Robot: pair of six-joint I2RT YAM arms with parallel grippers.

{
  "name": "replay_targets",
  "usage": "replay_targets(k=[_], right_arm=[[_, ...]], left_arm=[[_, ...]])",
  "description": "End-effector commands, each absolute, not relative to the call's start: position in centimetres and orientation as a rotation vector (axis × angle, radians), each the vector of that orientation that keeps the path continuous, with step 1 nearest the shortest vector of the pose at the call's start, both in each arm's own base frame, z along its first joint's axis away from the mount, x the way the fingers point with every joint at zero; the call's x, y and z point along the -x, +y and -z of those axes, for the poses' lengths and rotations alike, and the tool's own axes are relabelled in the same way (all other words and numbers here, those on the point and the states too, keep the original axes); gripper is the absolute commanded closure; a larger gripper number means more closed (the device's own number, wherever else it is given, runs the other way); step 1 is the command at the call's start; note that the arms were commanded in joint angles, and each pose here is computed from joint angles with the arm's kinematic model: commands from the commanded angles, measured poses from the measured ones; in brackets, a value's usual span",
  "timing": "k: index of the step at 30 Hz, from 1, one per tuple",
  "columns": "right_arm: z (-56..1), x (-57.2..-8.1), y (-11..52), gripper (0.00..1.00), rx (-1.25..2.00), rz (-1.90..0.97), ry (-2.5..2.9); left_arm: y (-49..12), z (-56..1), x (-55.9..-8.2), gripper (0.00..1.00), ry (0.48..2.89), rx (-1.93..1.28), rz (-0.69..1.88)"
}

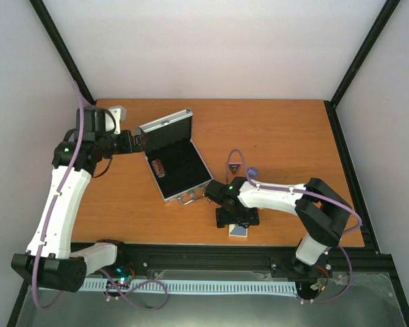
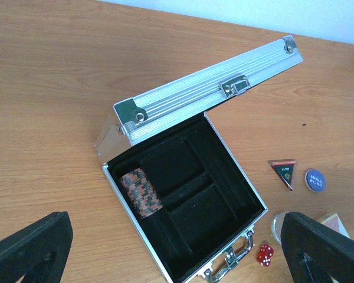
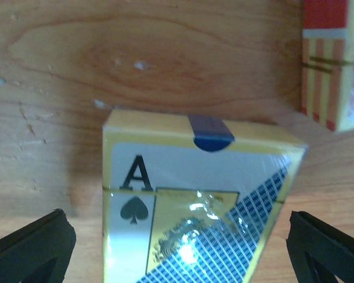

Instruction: Pack up texas hold em set

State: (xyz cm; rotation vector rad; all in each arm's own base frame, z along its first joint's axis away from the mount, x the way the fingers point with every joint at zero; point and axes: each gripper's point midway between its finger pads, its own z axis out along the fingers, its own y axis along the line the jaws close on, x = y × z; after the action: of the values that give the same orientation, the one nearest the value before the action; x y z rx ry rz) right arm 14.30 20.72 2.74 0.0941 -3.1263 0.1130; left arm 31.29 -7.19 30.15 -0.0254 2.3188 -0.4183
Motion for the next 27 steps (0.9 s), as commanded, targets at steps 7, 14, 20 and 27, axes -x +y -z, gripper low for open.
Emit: replay_targets(k=[7, 14, 20, 27], right_arm=[[-2.1, -15.5, 20.8, 0.06, -0.05, -0.151, -3.149], [-1.3, -14.9, 20.8, 0.18, -0.05, -0.099, -3.12], [-0.2, -14.0, 20.6, 0.27, -0.038, -0.07, -3.091], [-0.4, -13.7, 20.6, 0.67, -0.047, -0.048, -3.081]], left_arm=[[-7.4, -30.8, -30.9, 0.0, 2.295, 0.016, 0.436], [-7.3, -30.3, -30.8, 0.0, 2.303, 0.018, 0.43], [-7.4, -29.9, -30.9, 0.0, 2.311, 0.022, 0.433], [-7.4, -29.7, -30.8, 0.0, 2.315, 0.024, 0.435]])
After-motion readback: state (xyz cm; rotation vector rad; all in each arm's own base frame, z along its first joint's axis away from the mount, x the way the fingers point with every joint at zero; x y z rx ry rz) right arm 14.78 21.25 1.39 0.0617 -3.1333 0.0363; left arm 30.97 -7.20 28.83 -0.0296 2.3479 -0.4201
